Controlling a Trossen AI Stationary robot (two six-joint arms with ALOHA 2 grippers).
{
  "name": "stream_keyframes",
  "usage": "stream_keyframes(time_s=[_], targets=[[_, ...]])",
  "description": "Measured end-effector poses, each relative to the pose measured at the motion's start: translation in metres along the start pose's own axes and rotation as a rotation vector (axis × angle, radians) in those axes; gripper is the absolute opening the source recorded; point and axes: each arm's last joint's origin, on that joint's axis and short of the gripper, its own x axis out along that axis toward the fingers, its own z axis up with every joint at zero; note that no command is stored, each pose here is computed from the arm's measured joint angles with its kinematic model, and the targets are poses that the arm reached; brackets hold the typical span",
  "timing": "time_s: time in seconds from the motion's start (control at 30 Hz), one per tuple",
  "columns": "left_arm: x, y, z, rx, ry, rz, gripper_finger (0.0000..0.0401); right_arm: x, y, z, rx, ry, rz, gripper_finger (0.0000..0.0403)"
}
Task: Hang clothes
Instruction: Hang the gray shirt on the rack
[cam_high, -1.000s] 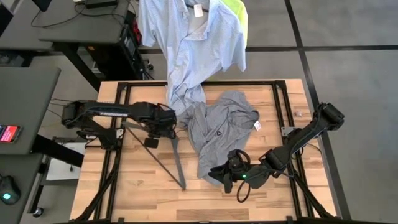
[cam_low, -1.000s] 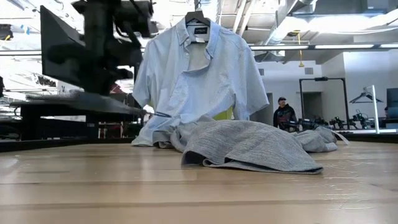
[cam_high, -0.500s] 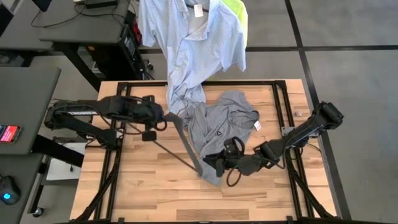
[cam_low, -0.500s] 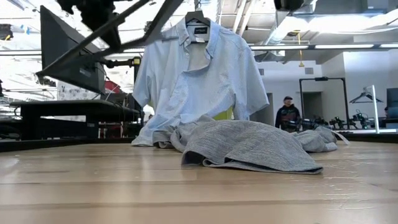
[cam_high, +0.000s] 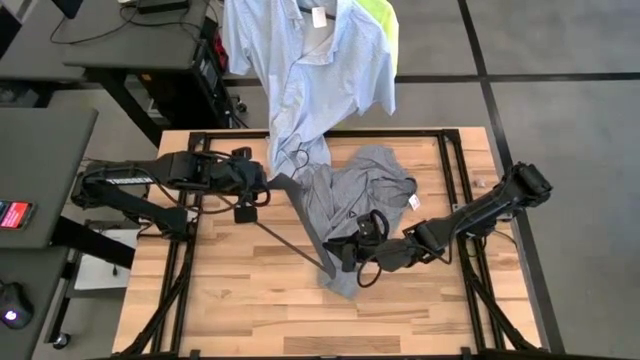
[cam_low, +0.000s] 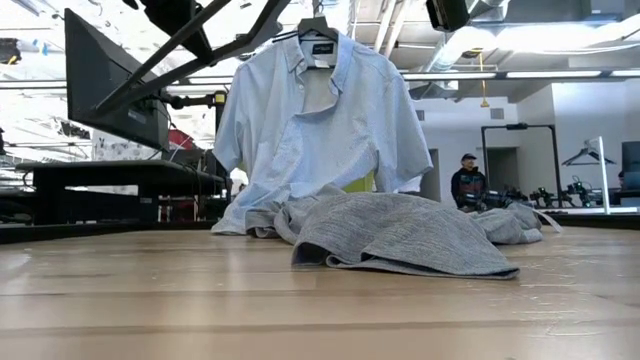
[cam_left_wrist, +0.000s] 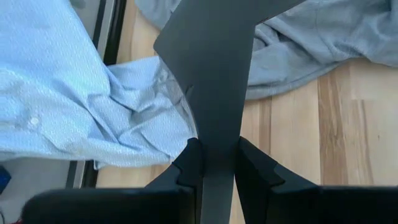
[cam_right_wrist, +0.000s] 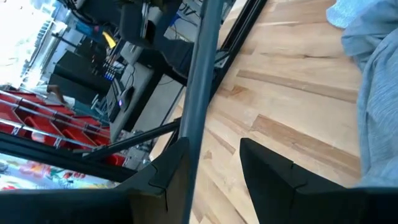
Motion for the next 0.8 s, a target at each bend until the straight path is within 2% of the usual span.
stream_keyframes(time_s=[0.47,0.73,0.8], targets=[[0.001,0.002,0.004,0.003,-0.042,0.015,0.0044,0.009,-0.001,-0.009,0.011,0.028,0.024,0.0134],[0.001,0.002,0.005,0.005,-0.049,0.025,0.0044,0.017,-0.008,-0.011,0.000,0.030,-0.004,0.0134],[0.000,0.002,0.008,-0.032,-0.075,0.022,0.0043,0.018,-0.008,-0.010,-0.001,0.030,-0.006,0.0134]])
